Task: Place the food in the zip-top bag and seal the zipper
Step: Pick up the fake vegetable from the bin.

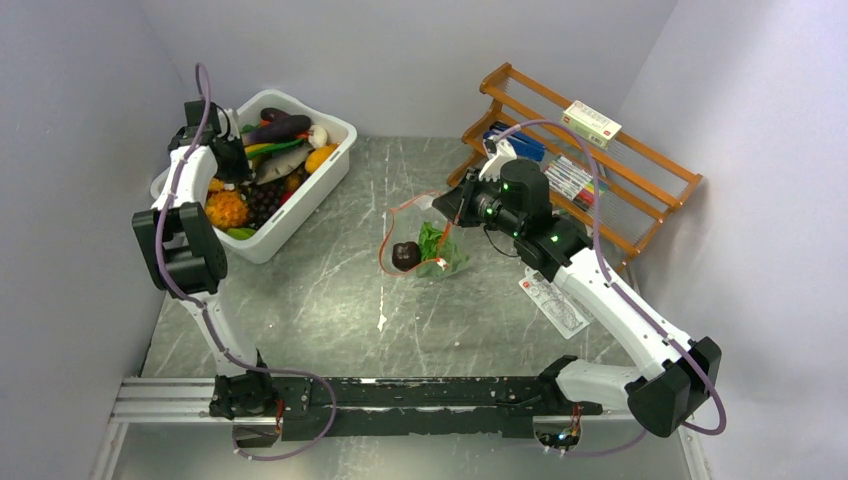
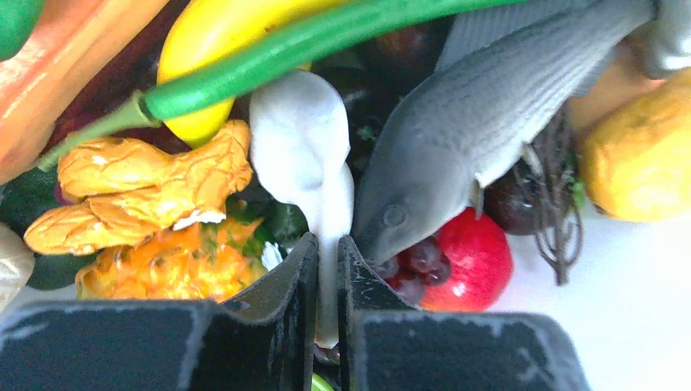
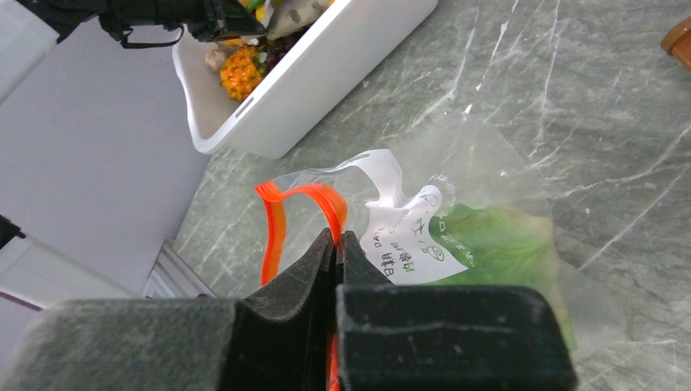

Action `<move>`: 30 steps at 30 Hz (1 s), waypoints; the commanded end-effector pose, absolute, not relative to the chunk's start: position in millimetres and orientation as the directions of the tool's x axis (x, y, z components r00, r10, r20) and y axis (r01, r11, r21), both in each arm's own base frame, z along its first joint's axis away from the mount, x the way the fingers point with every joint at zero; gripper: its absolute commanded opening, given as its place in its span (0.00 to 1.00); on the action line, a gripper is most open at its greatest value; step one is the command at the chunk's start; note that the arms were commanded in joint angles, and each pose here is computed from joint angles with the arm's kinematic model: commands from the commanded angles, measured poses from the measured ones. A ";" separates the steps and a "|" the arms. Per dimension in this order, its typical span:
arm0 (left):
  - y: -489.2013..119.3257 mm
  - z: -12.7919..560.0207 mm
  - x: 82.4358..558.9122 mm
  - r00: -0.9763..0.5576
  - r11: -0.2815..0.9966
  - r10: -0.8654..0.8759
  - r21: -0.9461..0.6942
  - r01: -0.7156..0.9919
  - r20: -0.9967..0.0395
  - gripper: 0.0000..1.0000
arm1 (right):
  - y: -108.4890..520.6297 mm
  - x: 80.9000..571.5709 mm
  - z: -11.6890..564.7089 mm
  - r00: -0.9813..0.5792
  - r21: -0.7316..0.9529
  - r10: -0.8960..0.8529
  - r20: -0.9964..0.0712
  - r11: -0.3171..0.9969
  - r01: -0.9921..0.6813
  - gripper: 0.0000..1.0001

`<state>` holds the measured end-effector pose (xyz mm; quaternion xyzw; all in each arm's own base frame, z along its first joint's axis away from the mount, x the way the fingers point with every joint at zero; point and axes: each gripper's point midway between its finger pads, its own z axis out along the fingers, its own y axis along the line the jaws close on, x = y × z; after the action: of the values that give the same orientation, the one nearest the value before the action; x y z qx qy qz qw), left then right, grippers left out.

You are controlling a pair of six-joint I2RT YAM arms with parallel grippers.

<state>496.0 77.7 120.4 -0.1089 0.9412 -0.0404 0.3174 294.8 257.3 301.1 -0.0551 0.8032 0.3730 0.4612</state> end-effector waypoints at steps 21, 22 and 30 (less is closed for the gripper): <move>-65.5 278.6 394.5 -0.637 0.806 -0.224 -0.508 0.304 -0.738 0.07 | 262.0 301.0 317.2 -0.537 0.561 0.291 -0.792 0.696 -0.449 0.00; -80.4 280.2 385.4 -0.648 0.791 -0.192 -0.507 0.343 -0.737 0.07 | 261.2 301.7 315.7 -0.537 0.559 0.291 -0.792 0.700 -0.444 0.00; -152.2 311.5 313.5 -0.608 0.605 -0.060 -0.513 0.609 -0.792 0.07 | 258.0 312.8 311.2 -0.532 0.535 0.284 -0.798 0.740 -0.407 0.00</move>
<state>354.7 -127.7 280.6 0.1055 0.8433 -0.3436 0.3996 302.3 258.9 293.4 -0.0433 0.8095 0.3659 0.4570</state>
